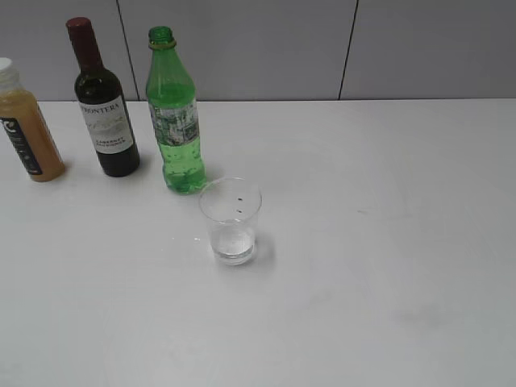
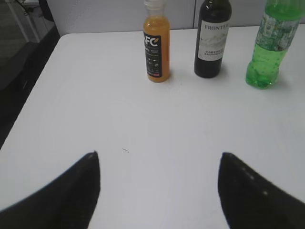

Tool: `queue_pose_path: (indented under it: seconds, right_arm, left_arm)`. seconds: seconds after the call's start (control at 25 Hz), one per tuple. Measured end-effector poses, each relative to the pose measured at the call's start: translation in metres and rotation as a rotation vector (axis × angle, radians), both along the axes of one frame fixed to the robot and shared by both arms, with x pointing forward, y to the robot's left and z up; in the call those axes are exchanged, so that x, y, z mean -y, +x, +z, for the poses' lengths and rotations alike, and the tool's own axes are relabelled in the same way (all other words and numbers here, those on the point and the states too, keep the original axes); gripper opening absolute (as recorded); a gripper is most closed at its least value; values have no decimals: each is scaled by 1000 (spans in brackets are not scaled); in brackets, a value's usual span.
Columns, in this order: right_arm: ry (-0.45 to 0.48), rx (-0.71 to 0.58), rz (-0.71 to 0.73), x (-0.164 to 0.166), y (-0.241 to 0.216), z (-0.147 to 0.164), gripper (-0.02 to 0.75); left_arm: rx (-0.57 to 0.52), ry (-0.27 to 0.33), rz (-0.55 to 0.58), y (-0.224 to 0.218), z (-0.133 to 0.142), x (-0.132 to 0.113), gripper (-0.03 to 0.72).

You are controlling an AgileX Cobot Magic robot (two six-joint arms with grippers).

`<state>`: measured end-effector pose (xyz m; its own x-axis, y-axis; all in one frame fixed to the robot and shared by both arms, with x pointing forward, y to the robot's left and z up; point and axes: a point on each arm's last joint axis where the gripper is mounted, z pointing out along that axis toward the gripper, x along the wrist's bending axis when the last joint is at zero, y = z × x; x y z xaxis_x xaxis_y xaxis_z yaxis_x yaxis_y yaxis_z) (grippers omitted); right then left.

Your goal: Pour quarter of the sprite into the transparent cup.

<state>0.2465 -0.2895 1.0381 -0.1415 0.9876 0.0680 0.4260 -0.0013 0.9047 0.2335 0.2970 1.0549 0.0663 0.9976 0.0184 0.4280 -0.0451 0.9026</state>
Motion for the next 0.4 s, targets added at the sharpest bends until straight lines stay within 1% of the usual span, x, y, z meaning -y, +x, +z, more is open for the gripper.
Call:
queue_pose_path:
  seconds: [0.4]
  right_arm:
    - [0,0,0,0,0,0,584]
  left_arm:
    - [0,-2,1,0,0,0,589]
